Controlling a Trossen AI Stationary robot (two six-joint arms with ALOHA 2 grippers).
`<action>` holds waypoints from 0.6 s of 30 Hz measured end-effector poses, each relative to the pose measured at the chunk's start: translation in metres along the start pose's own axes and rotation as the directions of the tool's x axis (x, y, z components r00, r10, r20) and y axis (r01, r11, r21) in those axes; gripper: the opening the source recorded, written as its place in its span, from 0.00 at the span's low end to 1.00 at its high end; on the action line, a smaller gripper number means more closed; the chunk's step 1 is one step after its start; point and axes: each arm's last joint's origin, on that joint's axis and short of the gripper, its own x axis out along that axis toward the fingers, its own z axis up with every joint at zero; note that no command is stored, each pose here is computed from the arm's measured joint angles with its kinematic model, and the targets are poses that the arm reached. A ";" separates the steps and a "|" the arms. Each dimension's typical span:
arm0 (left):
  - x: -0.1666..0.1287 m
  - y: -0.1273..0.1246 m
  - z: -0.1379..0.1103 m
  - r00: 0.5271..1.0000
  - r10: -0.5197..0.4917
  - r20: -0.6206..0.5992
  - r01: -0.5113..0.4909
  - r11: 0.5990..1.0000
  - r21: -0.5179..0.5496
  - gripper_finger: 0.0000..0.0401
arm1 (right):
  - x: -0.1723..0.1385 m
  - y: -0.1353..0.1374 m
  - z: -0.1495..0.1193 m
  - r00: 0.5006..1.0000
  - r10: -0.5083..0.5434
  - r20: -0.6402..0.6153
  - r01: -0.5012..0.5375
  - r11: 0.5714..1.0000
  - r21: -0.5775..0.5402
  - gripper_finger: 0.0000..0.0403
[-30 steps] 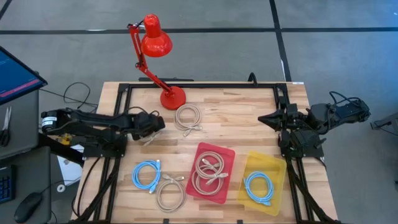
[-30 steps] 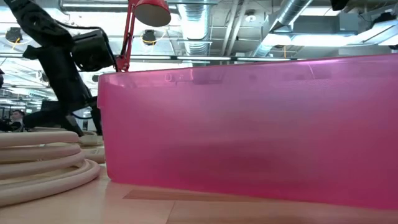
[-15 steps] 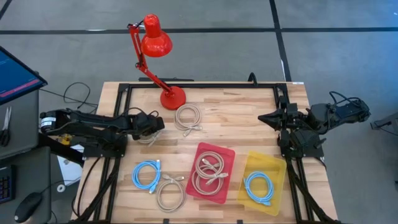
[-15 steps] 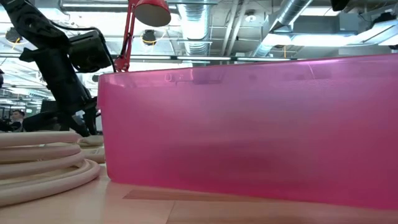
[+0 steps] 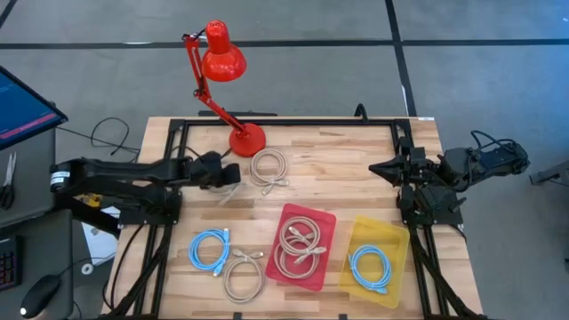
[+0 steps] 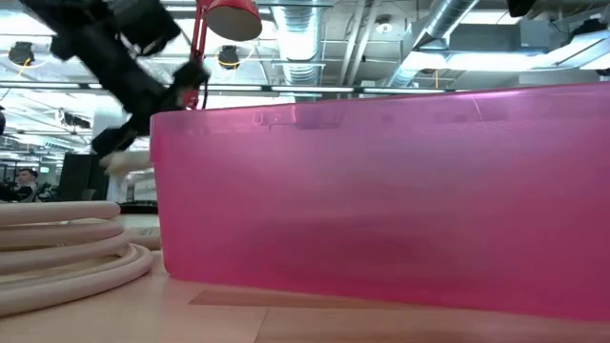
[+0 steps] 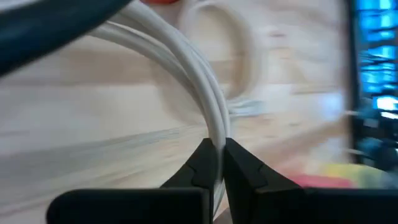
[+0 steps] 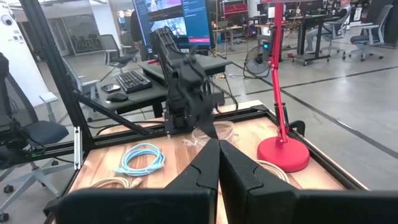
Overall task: Sort HDMI cables
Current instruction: Put the brown HDMI cable into the pink bin
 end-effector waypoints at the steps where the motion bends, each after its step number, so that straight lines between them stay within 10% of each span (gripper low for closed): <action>1: -0.004 -0.007 0.001 1.000 -0.027 0.006 0.027 0.999 0.019 0.03 | 0.000 0.000 0.000 1.000 -0.003 0.001 0.003 1.000 0.000 0.00; 18: -0.060 -0.129 -0.017 0.940 -0.340 0.025 0.317 0.900 0.300 0.03 | 0.000 0.000 0.002 1.000 -0.018 0.015 0.018 1.000 0.008 0.00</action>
